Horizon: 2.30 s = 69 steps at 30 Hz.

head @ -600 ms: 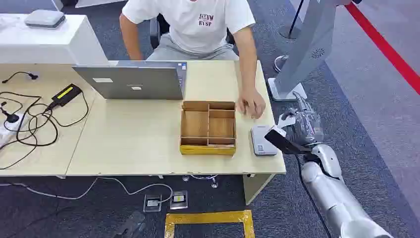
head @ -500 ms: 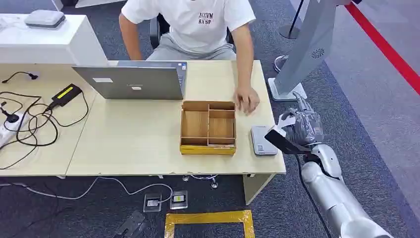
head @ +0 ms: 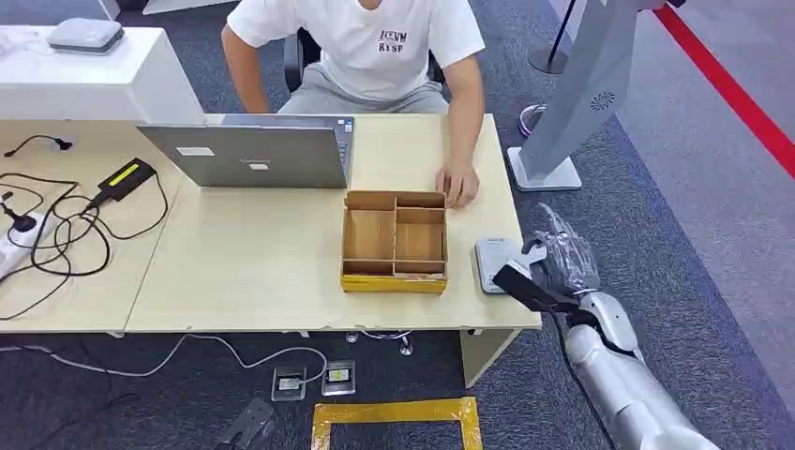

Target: Pass the card to the sensor for recognition and then transmit it.

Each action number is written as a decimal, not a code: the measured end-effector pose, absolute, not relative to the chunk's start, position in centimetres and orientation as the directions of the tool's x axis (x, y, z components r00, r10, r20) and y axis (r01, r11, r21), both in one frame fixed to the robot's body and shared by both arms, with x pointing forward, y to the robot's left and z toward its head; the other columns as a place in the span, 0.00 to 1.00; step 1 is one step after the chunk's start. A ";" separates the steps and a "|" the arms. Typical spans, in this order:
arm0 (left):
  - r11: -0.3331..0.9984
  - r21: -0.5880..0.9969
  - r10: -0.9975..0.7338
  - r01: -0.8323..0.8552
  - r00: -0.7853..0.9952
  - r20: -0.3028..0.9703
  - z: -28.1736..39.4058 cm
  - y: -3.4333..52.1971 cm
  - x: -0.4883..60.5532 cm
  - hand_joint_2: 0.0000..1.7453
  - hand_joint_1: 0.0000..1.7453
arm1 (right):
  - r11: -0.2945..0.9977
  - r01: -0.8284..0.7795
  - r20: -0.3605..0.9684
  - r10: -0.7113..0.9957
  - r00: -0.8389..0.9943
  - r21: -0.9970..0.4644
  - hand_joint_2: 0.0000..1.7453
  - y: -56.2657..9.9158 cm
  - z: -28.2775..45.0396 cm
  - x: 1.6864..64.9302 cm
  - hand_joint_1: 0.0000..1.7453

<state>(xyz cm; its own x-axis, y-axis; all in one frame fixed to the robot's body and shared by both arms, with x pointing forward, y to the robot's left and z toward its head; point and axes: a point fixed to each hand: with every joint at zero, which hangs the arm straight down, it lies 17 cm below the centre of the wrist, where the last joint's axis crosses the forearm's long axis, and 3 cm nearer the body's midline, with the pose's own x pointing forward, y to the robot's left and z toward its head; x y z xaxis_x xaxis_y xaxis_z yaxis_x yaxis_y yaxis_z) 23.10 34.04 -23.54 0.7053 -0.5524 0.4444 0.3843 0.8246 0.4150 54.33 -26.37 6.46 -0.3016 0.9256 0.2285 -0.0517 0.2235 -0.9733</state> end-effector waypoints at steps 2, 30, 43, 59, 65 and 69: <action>0.823 0.415 -0.554 0.386 0.705 0.442 -23.5 34.0 23.1 0.00 0.00 | 0.216 -0.091 0.233 0.928 -0.289 -0.972 1.00 -26.4 4.5 53.2 1.00; 0.799 0.417 -0.592 0.434 0.688 0.420 -23.2 33.3 24.5 0.00 0.00 | 0.178 -0.302 0.252 0.941 -0.225 -0.936 1.00 -25.4 -3.5 49.2 1.00; 0.793 0.424 -0.601 0.437 0.676 0.427 -22.9 33.1 25.3 0.00 0.00 | 0.206 -0.246 0.266 0.934 -0.240 -0.947 1.00 -25.3 -1.3 50.8 1.00; 0.793 0.435 -0.601 0.427 0.668 0.439 -22.9 33.2 25.1 0.00 0.00 | 0.349 0.107 0.288 0.882 -0.372 -0.931 1.00 -25.1 17.0 59.5 1.00; 0.792 0.435 -0.603 0.429 0.659 0.449 -22.8 33.0 25.3 0.00 0.00 | 0.394 0.143 0.307 0.857 -0.414 -0.908 1.00 -23.9 20.5 60.1 1.00; 0.789 0.436 -0.609 0.434 0.651 0.453 -22.7 32.9 25.4 0.00 0.00 | 0.416 0.150 0.314 0.838 -0.446 -0.897 1.00 -22.5 23.0 60.3 1.00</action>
<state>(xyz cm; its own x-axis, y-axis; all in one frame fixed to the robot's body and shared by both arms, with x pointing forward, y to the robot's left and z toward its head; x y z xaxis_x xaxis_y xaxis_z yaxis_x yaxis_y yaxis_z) 25.41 32.94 -22.72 0.6514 -0.6088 0.4528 0.4339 0.7885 0.4358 60.29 -22.51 23.00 -0.4459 0.8381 0.3143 0.1503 0.4162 -0.8967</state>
